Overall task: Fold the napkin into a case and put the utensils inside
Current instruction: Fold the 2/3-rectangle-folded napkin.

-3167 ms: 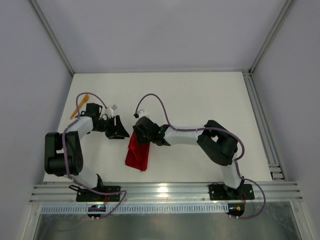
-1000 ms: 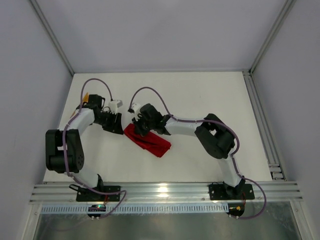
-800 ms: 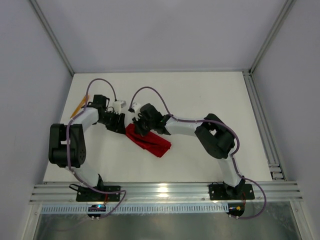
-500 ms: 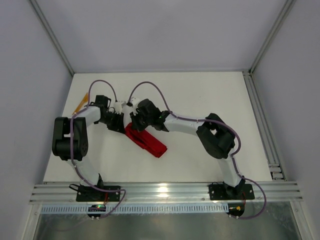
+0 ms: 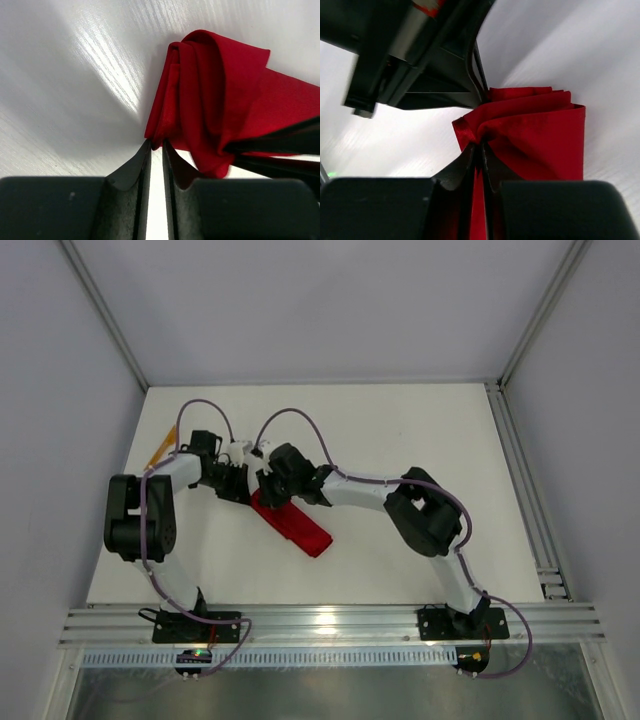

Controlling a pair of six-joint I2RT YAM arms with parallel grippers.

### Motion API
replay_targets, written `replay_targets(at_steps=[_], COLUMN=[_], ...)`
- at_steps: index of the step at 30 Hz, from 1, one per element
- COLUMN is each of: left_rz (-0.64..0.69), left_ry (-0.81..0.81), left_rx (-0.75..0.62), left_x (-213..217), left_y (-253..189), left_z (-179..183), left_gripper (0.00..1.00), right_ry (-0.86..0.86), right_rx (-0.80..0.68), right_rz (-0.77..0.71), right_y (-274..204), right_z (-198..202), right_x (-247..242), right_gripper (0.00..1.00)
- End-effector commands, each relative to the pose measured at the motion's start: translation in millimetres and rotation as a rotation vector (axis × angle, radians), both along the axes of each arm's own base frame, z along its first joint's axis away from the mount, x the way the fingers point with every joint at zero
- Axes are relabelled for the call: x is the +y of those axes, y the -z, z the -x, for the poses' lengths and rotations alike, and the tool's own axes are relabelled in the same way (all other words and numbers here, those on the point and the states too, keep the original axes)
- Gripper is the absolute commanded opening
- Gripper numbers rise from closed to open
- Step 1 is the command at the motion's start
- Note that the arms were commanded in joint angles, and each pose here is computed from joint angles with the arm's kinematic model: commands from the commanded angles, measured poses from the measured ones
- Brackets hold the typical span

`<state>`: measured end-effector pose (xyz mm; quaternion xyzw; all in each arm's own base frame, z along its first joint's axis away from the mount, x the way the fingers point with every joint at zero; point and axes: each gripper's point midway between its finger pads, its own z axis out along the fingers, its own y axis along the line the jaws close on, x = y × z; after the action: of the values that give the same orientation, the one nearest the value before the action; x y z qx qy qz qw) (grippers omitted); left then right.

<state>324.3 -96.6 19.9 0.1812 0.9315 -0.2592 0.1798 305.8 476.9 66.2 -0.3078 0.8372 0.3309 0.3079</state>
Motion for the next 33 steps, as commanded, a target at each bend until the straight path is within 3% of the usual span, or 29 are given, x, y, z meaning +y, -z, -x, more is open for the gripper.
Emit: replay_targets(at_steps=[1,4,5,9,13,19,25,33], left_rz=[0.044,0.053,0.053,0.035,0.067,0.074,0.081,0.039], left_ry=[0.005,-0.014,-0.018,-0.008,0.008,0.063,0.078,0.157], left_rx=[-0.033,-0.049,-0.066,-0.139,-0.199,-0.247,-0.183,-0.167], left_x=[-5.4,-0.4,1.1,4.0,-1.2,-25.1,-35.4,-42.5], left_y=[-20.8,-30.4,-38.9,-60.4,-81.8,-83.5,-62.7,-48.7], left_z=[-0.5,-4.5,-6.5,-10.6,-15.1,-20.2,-15.6,4.7], left_gripper=[0.16,0.23,0.27,0.38,0.42,0.48,0.49,0.50], right_ry=[0.012,-0.001,-0.002,-0.035,-0.080,-0.112,-0.092,-0.075], right_rx=[0.015,-0.007,-0.006,-0.003,-0.094,-0.161,-0.198,-0.191], right_rz=[-0.012,-0.025,-0.021,-0.051,-0.082,-0.126,-0.184,-0.140], right_y=[7.9,8.7,12.2,10.7,-13.7,-29.4,-36.7,-28.1], right_z=[1.4,1.0,1.1,10.2,18.1,27.0,30.3,26.7], right_x=[8.5,13.6,13.4,14.3,18.1,18.2,10.6,10.8], right_gripper=[0.14,0.24,0.32,0.40,0.46,0.47,0.50,0.51])
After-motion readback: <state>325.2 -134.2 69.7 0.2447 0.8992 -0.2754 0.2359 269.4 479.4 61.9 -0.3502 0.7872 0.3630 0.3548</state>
